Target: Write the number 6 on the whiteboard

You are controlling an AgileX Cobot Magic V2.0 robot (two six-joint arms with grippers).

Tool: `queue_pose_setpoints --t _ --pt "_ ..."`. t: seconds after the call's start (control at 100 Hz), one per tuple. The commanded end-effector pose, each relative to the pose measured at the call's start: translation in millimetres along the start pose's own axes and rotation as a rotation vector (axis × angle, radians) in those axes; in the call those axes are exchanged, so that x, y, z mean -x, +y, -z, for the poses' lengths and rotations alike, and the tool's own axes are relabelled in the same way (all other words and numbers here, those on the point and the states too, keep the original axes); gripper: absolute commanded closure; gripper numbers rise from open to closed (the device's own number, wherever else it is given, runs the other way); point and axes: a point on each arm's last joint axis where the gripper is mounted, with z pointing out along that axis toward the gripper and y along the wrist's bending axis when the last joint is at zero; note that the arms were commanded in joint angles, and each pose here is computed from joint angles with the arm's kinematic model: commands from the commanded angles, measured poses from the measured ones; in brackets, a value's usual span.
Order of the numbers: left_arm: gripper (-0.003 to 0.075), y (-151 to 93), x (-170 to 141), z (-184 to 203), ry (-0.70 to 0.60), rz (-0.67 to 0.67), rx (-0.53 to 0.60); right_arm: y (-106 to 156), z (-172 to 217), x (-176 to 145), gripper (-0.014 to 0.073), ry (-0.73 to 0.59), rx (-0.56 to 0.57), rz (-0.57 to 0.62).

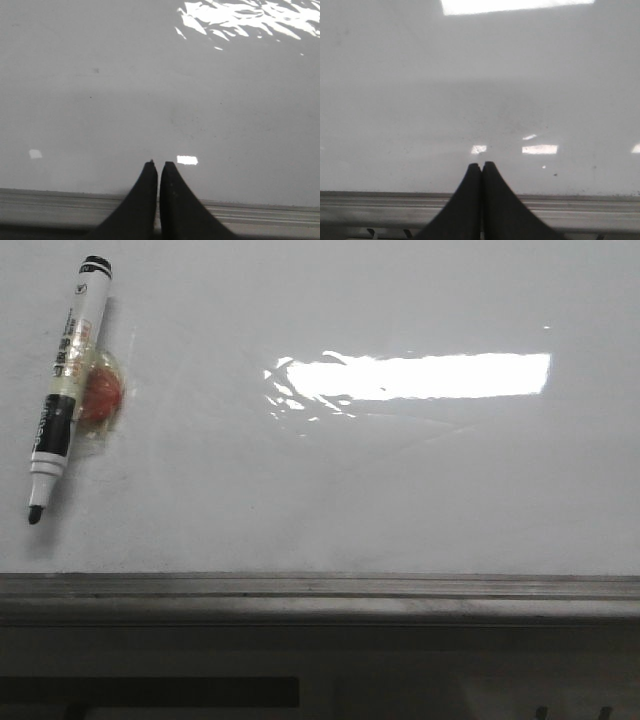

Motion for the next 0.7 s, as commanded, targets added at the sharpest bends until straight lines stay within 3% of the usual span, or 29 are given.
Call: queue_pose_setpoints --t 0.0,0.69 --pt "0.0739 0.6 -8.9 -2.5 -0.035 0.011 0.002 -0.7 -1.6 -6.9 0.0659 -0.005 -0.008 0.018" --pt "0.0739 0.6 -8.9 -2.5 -0.035 0.011 0.002 -0.5 -1.6 -5.4 0.0659 -0.021 -0.005 0.018"
